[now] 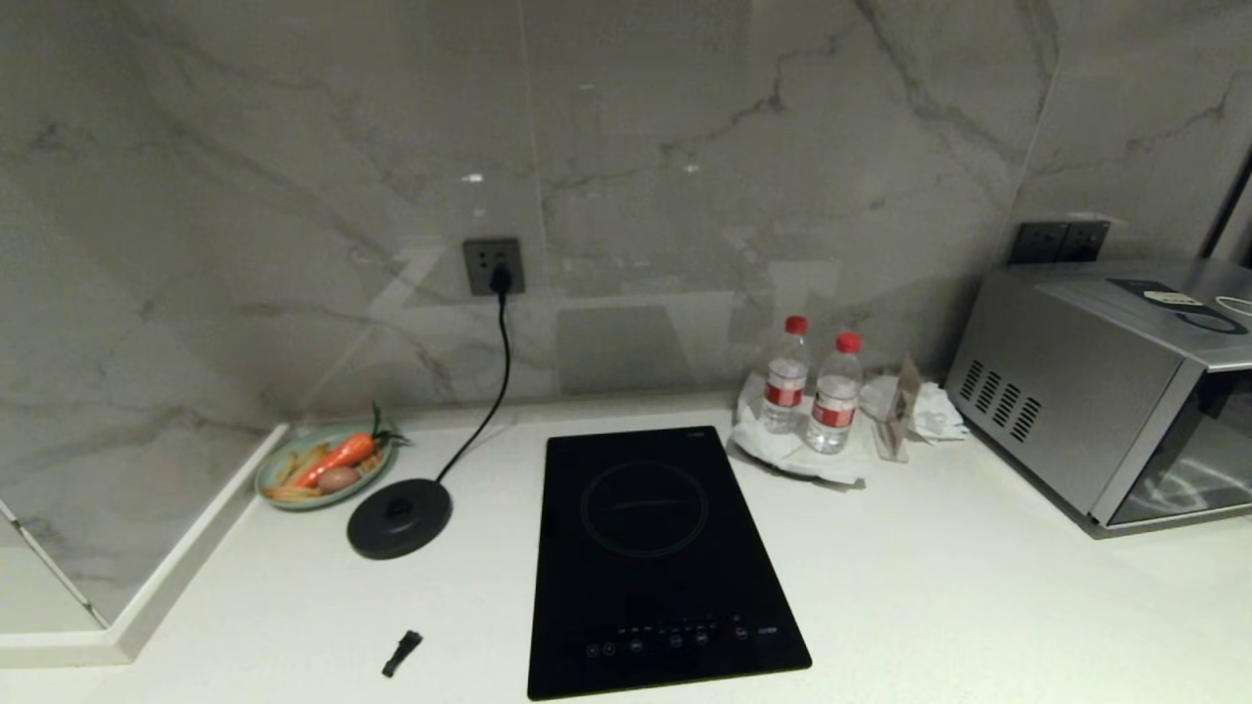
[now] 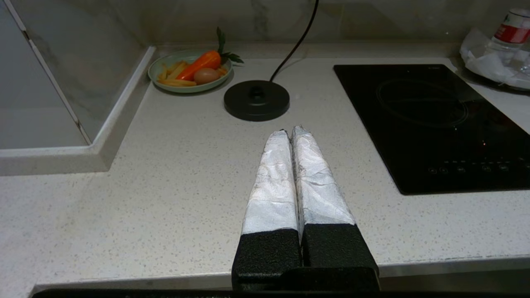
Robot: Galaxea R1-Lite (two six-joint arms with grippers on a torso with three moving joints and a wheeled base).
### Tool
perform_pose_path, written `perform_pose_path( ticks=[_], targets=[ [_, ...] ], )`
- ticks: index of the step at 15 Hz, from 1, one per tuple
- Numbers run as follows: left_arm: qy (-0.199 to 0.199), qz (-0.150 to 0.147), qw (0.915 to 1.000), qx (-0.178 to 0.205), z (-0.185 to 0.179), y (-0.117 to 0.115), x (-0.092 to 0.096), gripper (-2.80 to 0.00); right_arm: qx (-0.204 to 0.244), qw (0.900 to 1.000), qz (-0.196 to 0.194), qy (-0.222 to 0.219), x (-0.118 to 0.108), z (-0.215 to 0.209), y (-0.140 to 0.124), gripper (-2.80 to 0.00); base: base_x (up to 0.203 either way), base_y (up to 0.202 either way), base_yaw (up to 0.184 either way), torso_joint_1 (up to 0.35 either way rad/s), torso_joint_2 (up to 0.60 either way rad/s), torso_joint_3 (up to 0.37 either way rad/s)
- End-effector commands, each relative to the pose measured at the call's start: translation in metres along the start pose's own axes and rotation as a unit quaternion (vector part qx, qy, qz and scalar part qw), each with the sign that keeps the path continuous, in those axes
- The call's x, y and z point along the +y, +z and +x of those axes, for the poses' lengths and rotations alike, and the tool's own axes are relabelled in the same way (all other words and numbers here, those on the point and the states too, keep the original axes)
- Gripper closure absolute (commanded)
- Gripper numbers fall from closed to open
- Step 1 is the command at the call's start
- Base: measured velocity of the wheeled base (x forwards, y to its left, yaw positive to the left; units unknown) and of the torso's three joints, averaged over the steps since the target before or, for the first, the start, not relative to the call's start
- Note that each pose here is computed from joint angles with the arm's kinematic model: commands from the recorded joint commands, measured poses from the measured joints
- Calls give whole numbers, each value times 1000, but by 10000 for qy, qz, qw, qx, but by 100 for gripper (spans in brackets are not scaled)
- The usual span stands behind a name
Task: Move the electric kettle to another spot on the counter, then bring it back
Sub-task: Grab the kettle
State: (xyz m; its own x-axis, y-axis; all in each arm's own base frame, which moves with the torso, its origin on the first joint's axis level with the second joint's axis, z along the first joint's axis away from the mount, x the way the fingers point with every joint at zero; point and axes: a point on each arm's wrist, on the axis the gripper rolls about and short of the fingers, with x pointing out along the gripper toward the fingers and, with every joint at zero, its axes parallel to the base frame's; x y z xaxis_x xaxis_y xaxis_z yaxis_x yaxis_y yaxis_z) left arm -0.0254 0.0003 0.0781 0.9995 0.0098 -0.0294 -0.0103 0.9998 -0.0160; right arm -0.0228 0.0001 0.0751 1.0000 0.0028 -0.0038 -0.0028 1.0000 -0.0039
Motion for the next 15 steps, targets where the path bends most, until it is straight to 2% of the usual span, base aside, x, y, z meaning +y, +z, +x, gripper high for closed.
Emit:
perform_pose_path(
  ticks=[1,7,15],
  targets=[
    [12,-1,10000,6,0,0,0,0,4,10000,-3,2,0,0,0,0,0,0,0,134,-297,-166],
    [13,13,10000,6,0,0,0,0,-3,10000,-49,8,0,0,0,0,0,0,0,97,-215,-119],
    [19,13,10000,6,0,0,0,0,4,10000,-42,2,0,0,0,0,0,0,0,0,0,0]
  ],
)
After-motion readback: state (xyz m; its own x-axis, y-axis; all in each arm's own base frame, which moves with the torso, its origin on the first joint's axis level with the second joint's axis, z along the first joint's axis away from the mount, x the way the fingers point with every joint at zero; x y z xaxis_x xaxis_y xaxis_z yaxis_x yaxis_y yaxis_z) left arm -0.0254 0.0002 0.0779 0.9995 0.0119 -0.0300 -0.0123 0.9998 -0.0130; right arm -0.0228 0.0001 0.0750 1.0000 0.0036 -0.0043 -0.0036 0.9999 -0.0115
